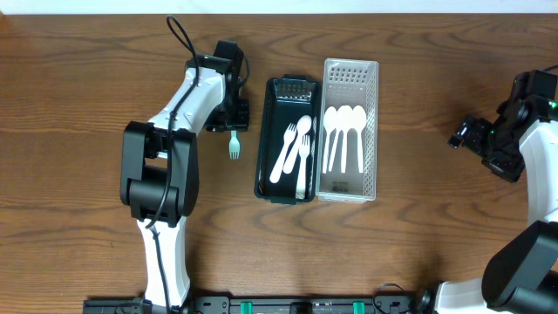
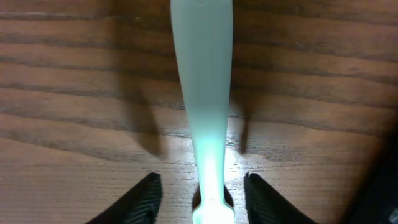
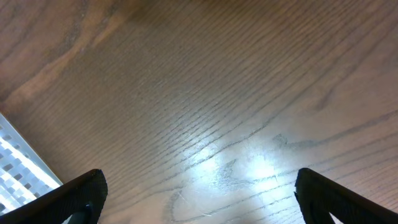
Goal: Pack container
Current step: 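Lower the left gripper onto the mint-green fork handle and close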
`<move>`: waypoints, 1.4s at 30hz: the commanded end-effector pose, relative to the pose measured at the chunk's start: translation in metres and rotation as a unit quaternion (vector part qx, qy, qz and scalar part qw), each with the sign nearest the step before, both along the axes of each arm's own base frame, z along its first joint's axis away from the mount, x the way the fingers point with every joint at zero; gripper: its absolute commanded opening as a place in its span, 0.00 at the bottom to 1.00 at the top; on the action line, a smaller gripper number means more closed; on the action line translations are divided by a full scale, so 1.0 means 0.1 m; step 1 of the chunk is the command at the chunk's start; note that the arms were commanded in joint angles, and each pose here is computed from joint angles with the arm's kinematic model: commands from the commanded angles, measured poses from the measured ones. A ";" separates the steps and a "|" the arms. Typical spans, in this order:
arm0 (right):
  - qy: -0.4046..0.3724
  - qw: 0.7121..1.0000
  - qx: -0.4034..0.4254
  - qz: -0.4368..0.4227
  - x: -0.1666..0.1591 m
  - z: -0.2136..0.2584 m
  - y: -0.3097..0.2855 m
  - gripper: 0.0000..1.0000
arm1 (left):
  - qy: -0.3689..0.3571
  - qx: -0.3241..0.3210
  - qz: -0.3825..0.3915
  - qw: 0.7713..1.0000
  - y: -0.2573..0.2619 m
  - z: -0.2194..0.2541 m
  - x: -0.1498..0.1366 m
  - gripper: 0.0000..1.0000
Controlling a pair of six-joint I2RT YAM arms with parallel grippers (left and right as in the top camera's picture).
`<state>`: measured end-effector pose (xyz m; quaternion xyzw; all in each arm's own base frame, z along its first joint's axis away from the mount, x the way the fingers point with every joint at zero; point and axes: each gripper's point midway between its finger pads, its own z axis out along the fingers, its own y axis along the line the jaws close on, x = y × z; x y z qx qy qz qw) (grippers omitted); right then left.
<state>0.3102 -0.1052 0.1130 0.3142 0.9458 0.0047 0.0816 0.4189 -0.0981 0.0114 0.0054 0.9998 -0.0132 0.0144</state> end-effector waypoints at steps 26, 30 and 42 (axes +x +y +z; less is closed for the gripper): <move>0.011 1.000 0.006 0.000 -0.05 -0.02 0.01 0.99 | 0.021 -0.019 -0.001 1.000 -0.04 -0.15 -0.05 0.21; 0.011 1.000 0.006 0.000 -0.05 -0.02 0.01 0.99 | 0.025 -0.029 0.008 0.999 -0.07 -0.17 -0.06 0.19; 0.011 1.000 0.006 0.000 -0.05 -0.02 0.01 0.99 | 0.036 -0.026 0.009 0.999 -0.04 -0.20 -0.15 0.06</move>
